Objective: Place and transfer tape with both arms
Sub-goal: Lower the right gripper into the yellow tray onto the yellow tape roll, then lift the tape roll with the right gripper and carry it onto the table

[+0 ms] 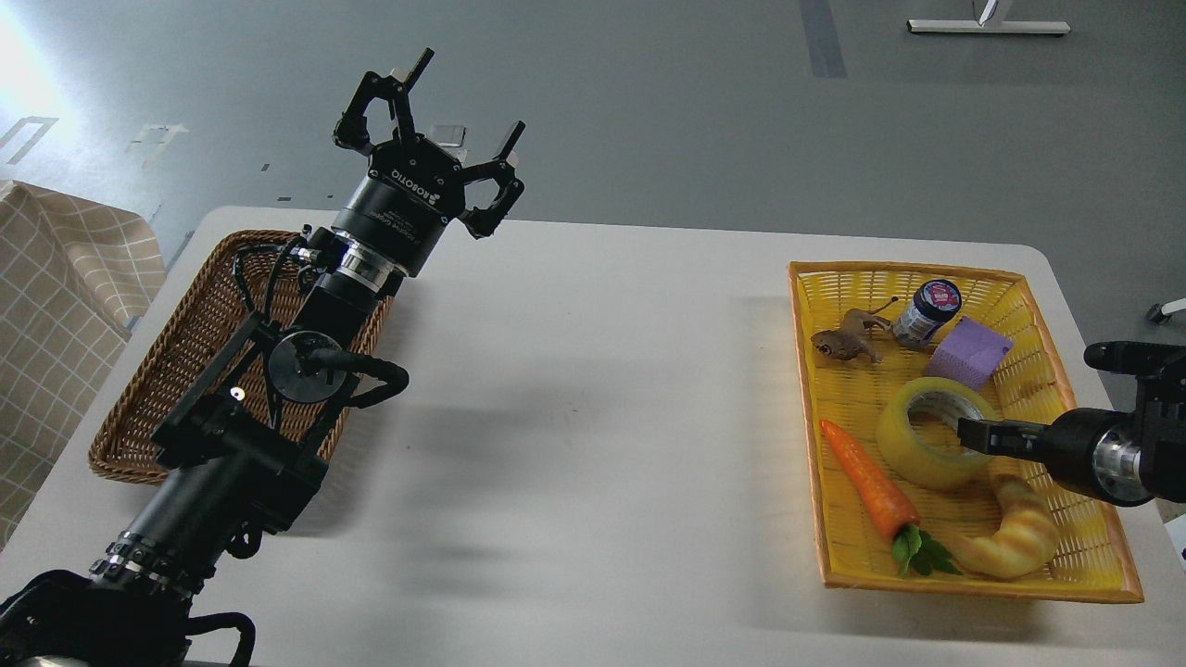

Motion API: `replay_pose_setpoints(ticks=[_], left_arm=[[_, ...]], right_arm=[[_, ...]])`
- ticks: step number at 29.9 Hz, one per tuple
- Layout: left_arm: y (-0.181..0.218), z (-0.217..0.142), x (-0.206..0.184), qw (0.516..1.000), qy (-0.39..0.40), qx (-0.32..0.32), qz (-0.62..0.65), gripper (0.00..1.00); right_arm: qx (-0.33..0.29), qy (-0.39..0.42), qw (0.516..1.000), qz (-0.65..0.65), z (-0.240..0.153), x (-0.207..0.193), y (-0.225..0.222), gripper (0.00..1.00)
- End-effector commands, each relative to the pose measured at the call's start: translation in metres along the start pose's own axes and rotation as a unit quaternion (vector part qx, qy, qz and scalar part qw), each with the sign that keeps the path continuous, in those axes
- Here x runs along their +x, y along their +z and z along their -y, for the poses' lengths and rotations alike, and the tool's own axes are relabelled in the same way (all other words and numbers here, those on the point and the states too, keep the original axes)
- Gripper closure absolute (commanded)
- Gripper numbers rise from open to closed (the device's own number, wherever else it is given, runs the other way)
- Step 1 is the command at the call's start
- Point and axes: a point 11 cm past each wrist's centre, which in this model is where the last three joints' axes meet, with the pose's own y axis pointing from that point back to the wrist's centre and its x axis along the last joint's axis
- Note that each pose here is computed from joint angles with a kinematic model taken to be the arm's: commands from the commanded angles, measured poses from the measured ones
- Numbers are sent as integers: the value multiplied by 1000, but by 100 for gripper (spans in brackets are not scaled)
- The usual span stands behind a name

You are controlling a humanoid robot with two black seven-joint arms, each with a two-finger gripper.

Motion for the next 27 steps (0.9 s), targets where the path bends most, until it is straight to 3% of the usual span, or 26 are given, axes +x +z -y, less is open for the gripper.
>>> replay_pose_setpoints(ticks=[1, 10, 18, 27], left_arm=[[0, 0, 0, 1000, 0, 0, 0, 2], [-2, -1, 0, 1000, 1, 1, -2, 2], [-4, 0, 0, 1000, 0, 1, -4, 2], [-6, 1, -2, 1000, -1, 1, -8, 2]], right_arm=[[4, -2, 1000, 2, 3, -2, -3, 57], [-1, -7, 1000, 7, 5, -5, 1, 100], [8, 2, 1000, 2, 0, 3, -4, 100], [10, 51, 998, -27, -44, 45, -1, 100]])
